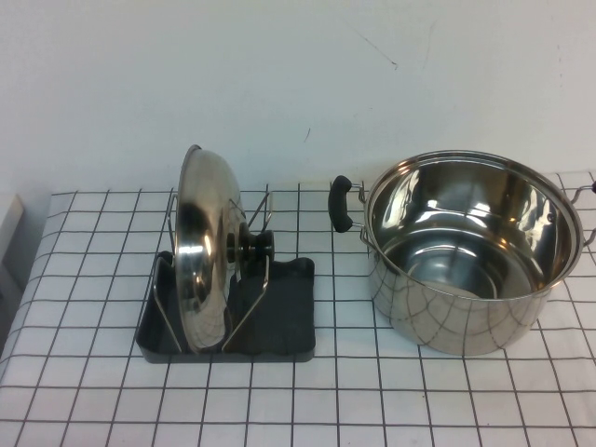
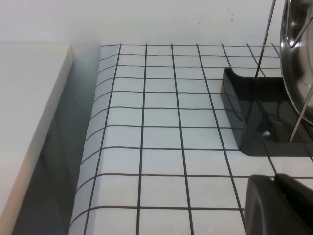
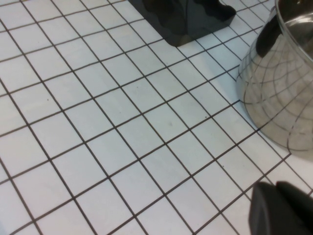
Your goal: Put pot lid on rack
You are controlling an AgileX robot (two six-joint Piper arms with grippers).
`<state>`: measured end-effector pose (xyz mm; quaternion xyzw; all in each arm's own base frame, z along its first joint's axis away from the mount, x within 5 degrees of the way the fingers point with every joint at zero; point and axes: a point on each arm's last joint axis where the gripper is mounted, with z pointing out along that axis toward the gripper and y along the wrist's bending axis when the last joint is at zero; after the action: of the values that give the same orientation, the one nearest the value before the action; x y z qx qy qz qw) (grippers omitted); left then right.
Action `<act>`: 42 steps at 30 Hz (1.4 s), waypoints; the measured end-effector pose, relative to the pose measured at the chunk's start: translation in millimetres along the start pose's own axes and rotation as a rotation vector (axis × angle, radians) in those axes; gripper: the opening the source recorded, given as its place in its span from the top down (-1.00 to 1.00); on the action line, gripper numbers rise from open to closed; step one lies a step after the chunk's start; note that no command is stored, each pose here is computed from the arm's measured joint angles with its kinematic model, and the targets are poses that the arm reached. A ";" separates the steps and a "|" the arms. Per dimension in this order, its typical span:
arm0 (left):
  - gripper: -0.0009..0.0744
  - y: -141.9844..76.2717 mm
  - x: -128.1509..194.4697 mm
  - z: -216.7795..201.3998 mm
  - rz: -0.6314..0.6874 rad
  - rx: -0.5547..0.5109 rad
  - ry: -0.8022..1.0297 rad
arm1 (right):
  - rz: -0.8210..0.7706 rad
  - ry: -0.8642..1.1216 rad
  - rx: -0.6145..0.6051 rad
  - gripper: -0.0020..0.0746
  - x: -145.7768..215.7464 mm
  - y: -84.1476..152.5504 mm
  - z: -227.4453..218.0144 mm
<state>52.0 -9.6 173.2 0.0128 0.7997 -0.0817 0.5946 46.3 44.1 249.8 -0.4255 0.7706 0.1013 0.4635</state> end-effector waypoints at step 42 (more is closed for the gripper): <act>0.98 -0.1 -0.2 -0.3 0.000 0.000 0.003 | 0.238 -0.255 0.759 0.95 52.2 -19.1 2.7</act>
<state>51.8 -9.7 173.5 0.0130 0.8007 -0.0818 0.5933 51.4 4.5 211.1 -0.1163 0.7335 -0.0852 0.6642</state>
